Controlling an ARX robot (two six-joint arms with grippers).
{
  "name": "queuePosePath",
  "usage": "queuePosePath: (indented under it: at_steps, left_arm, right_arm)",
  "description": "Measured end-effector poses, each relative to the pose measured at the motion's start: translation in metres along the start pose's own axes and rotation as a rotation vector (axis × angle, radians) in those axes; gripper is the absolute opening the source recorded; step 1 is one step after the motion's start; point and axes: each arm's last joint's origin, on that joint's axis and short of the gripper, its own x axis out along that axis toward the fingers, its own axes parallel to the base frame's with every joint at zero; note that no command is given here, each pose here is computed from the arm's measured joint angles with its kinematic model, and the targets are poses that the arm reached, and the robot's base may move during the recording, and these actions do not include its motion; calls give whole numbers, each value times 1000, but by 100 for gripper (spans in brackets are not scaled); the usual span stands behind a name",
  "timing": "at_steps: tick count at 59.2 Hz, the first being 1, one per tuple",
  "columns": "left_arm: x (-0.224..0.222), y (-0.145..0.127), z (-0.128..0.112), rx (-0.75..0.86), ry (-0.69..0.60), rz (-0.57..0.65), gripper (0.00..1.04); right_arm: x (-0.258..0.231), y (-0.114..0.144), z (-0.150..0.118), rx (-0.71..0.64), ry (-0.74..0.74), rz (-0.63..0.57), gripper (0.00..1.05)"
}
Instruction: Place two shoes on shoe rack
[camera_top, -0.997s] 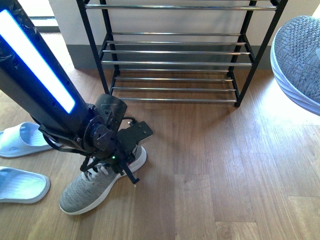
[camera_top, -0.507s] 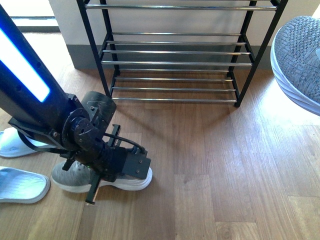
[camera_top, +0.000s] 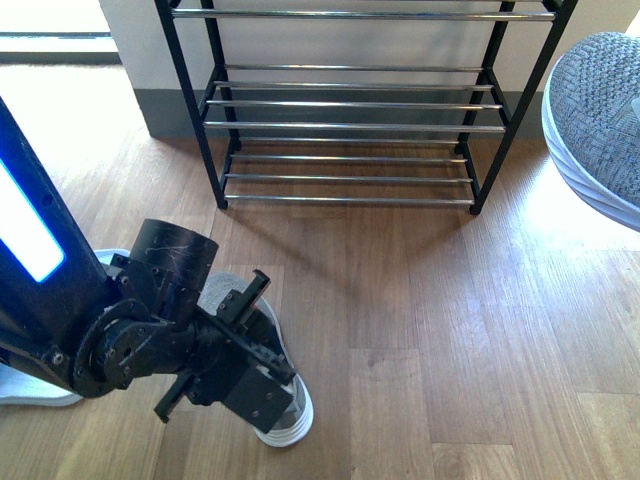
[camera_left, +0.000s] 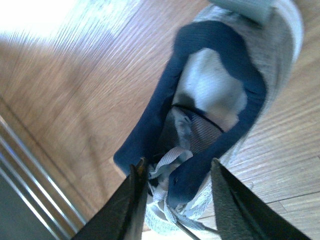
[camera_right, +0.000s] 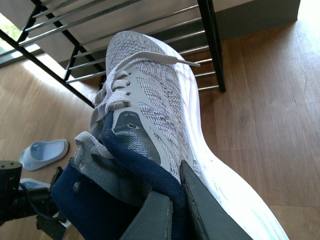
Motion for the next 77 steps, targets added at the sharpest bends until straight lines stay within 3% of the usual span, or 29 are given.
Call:
queuePosePath:
  at_steps: [6, 13, 20, 27, 37, 51, 77]
  left_arm:
    - [-8, 30, -1, -395, 153, 90, 65]
    - [-12, 75, -23, -1105, 333, 255, 96]
    - [-5, 77, -15, -1449, 297, 228, 95]
    - [12, 81, 16, -1796, 230, 170, 95]
    - [16, 84, 43, -1972, 137, 60, 95]
    - [29, 67, 63, -2070, 221, 2, 95]
    - [51, 42, 64, -2187, 335, -35, 95]
  right_arm:
    - [0, 0, 0, 0, 0, 0, 1]
    - [0, 0, 0, 0, 0, 0, 1]
    - [0, 0, 0, 0, 0, 0, 1]
    - [0, 0, 0, 0, 0, 0, 1]
    - [0, 0, 0, 0, 0, 0, 1]
    - [0, 0, 0, 0, 0, 0, 1]
    - [0, 0, 0, 0, 0, 0, 1]
